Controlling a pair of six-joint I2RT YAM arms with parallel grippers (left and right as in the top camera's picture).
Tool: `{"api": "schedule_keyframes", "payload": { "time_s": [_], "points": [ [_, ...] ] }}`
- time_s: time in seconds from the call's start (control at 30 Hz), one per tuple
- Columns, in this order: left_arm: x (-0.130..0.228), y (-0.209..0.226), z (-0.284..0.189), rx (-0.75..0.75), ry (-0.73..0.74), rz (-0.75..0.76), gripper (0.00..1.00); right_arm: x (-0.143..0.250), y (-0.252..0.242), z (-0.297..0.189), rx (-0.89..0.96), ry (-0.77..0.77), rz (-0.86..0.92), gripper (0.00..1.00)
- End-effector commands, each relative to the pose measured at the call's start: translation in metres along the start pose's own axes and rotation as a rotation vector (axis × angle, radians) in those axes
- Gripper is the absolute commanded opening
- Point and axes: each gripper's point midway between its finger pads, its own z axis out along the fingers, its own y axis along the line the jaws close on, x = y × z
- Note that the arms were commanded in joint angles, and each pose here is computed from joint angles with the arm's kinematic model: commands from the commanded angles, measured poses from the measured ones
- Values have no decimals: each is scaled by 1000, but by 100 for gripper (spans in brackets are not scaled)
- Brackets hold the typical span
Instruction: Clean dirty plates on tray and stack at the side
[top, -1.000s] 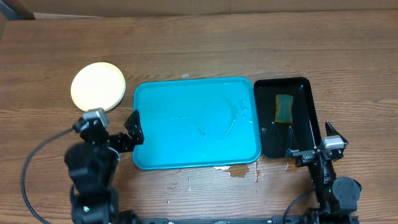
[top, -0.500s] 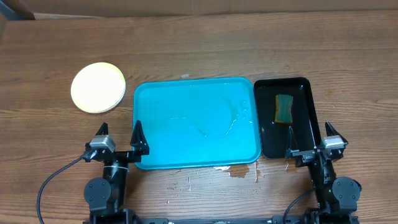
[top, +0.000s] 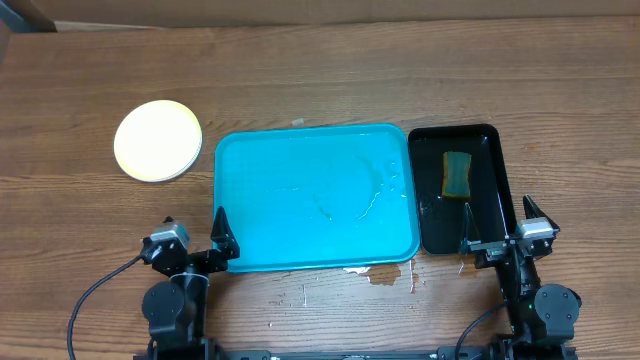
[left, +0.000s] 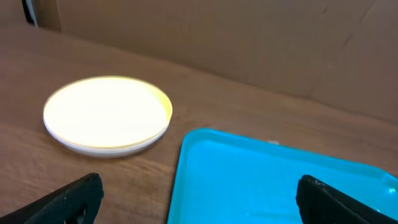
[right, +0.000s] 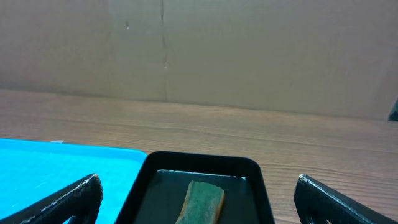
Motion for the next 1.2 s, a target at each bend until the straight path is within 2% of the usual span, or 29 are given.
{"api": "schedule_keyframes", "payload": {
  "time_s": [0.0,0.13,0.57,1.17],
  "points": [
    [-11,-1,-4,-1,-58,129,100,1,-1,0,2,-7,-5,100],
    [-14,-3,-5,4,-72,210,100,1,-1,0,2,-7,-5,100],
    [-11,-16,-5,57,-64,215,100,1,-1,0,3,-7,-5,100],
    [-11,-14,-5,49,-65,212,100,1,-1,0,2,-7,-5,100]
  ]
}}
